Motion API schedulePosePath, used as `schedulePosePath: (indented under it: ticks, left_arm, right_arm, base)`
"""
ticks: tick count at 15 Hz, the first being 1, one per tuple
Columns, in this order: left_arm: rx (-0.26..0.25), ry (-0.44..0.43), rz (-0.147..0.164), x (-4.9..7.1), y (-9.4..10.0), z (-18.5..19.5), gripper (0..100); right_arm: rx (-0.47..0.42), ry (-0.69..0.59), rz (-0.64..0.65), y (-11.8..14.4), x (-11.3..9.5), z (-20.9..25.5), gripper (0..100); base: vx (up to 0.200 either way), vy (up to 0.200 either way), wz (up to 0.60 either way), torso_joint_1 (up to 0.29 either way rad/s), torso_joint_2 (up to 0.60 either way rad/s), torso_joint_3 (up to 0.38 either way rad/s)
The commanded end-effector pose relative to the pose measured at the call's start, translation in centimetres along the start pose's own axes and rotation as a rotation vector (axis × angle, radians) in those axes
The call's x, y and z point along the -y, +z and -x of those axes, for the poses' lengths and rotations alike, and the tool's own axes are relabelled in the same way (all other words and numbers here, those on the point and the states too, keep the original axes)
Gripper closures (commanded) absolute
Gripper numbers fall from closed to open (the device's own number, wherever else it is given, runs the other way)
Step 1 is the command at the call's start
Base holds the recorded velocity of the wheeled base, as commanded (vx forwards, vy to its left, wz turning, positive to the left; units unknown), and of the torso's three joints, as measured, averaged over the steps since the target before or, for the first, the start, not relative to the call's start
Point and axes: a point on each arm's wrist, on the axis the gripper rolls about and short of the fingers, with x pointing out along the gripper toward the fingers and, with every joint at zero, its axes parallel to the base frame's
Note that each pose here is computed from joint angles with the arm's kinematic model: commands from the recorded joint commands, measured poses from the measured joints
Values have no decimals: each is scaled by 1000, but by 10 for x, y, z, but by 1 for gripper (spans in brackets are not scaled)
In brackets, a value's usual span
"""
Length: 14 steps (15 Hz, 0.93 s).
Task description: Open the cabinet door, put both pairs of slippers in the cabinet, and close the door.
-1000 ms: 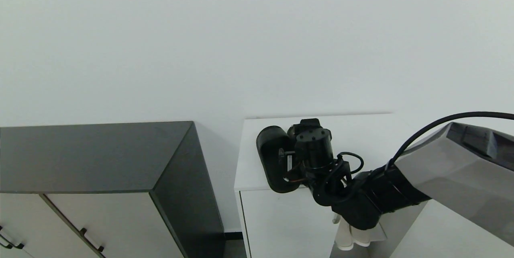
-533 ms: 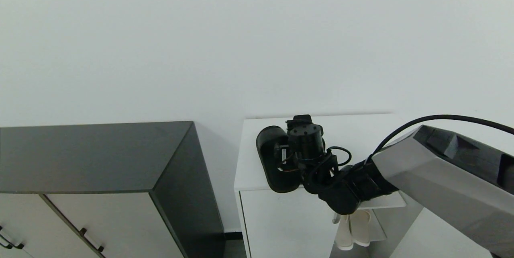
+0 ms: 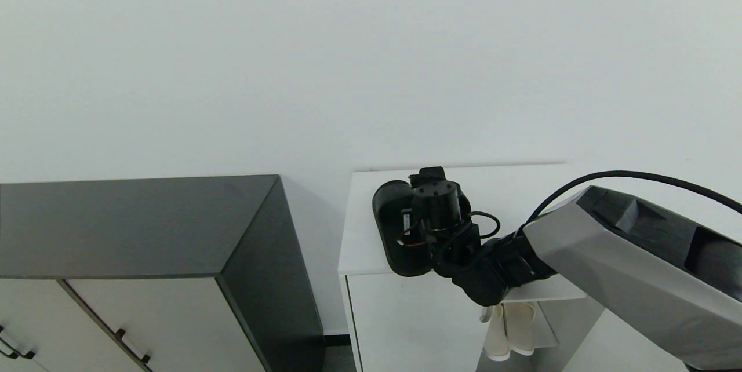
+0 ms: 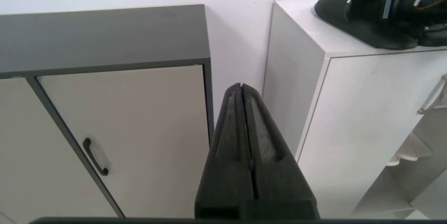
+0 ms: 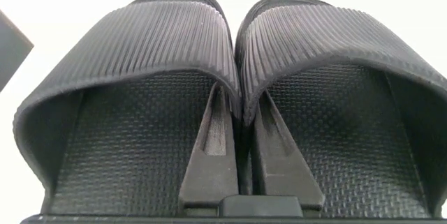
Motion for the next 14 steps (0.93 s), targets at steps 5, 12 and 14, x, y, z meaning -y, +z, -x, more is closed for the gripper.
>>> schedulePosePath:
  ticks: [5,12,14]
  left_arm:
    - [0,0,0,0,0,0,100]
    - [0,1,1,0,0,0,100]
    - [0,0,0,0,0,0,100]
  right_arm:
    - [-2,29,17,10,-3,24,100]
    - [-80,291,87,34,43,159,100]
    - [-78,317,91,24,56,181,100]
  base:
    - [0,0,0,0,0,0]
    - [0,0,0,0,0,0]
    - [0,0,0,0,0,0]
